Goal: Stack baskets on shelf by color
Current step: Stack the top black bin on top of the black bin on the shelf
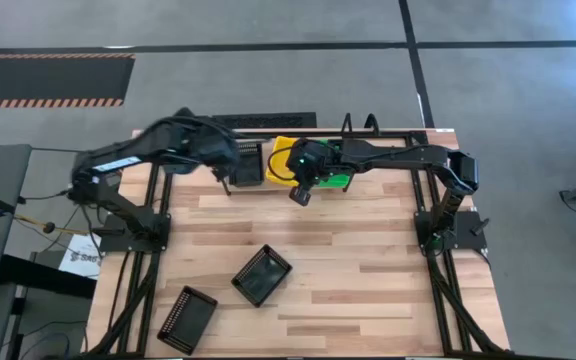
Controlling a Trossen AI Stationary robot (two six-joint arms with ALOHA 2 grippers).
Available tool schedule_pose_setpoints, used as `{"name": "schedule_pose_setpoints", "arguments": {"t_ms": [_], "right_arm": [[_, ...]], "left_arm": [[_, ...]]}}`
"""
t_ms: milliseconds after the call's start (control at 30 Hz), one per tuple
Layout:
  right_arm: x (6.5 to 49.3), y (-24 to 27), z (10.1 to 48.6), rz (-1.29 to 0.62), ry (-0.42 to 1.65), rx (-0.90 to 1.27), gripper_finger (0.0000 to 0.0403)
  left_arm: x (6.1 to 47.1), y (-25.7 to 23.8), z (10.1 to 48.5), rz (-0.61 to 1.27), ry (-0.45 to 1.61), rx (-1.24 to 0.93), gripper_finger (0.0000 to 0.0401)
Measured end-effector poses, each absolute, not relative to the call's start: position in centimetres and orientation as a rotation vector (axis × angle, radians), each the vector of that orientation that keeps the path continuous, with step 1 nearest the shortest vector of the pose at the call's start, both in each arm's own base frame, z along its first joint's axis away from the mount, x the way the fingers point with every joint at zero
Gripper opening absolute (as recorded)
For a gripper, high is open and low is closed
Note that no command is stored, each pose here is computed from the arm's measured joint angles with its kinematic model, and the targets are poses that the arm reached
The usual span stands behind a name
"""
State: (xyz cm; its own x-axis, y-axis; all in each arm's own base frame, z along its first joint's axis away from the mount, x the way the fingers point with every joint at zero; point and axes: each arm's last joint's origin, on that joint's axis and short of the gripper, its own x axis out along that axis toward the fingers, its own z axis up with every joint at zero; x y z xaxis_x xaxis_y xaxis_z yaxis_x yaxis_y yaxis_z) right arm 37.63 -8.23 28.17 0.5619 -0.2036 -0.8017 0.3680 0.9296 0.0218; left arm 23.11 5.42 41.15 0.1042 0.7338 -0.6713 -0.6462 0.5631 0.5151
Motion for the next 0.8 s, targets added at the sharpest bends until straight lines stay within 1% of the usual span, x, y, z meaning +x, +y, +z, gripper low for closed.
{"name": "schedule_pose_setpoints", "arguments": {"t_ms": [200, 400, 467, 700, 733, 800], "right_arm": [[38.3, -9.6, 28.8, -0.260, 0.795, 0.252, 0.0000], [38.3, -10.6, 28.8, -0.259, 0.774, 0.245, 0.0000], [38.6, -10.9, 28.0, -0.267, 0.776, 0.250, 0.0000], [39.1, -11.4, 24.6, -0.282, 0.878, 0.274, 0.0000], [39.7, -11.5, 24.5, -0.280, 0.848, 0.269, 0.0000], [39.8, -11.5, 24.2, -0.275, 0.851, 0.273, 0.0000]], "left_arm": [[18.9, 4.8, 42.3, 1.071, 0.935, 0.007, 0.0277], [16.2, 4.5, 41.8, 1.116, 0.880, -0.034, 0.0277], [15.8, 4.5, 41.3, 1.124, 0.874, -0.047, 0.0277], [15.7, 4.4, 40.6, 1.127, 0.887, -0.058, 0.0277], [15.8, 4.4, 40.5, 1.126, 0.892, -0.056, 0.0277], [16.0, 4.4, 40.5, 1.124, 0.898, -0.053, 0.0277]]}}
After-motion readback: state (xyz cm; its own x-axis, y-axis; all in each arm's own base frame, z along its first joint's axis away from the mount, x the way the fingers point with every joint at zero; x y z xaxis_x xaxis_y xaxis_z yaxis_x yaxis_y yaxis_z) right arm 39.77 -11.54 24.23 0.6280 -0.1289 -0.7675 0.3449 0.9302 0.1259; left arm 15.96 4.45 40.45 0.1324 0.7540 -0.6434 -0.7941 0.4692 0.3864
